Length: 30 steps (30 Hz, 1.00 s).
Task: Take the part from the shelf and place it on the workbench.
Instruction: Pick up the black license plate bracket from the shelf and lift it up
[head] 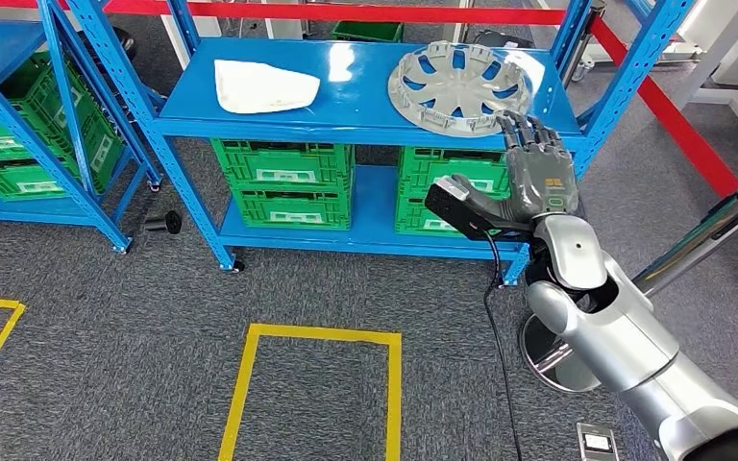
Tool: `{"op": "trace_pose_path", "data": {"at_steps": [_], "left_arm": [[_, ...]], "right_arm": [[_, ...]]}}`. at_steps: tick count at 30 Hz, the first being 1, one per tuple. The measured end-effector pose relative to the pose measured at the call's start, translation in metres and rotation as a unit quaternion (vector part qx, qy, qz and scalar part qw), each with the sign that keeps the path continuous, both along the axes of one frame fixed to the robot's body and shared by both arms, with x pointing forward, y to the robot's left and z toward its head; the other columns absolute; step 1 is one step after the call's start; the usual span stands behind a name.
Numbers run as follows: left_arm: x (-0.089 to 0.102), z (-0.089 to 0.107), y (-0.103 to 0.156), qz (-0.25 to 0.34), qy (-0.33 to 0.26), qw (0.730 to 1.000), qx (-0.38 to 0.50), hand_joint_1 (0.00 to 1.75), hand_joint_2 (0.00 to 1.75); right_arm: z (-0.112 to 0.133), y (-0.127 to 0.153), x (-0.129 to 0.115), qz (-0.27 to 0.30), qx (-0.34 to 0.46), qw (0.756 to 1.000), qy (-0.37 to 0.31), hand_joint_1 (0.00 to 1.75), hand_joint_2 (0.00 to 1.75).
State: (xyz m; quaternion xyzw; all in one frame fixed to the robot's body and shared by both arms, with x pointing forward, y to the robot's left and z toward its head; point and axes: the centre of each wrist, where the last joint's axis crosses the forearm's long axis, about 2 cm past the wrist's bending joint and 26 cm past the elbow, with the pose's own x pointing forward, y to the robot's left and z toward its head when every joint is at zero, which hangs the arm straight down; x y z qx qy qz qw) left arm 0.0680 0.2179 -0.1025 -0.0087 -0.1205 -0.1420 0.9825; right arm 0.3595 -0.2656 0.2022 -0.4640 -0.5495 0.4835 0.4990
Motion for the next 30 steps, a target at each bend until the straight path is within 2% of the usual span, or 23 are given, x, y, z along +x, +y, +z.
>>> {"op": "trace_pose_path", "data": {"at_steps": [20,30], "left_arm": [[-0.001,-0.001,0.004,-0.013,0.0,1.0,0.007,0.0,0.0],[-0.001,-0.001,0.007,-0.012,0.008,1.0,0.013,0.0,0.0]], "right_arm": [[-0.008,-0.001,0.003,-0.028,0.063,0.997,0.038,0.0,0.0],[-0.016,-0.002,0.005,-0.031,0.127,0.986,0.108,0.0,0.0]]}}
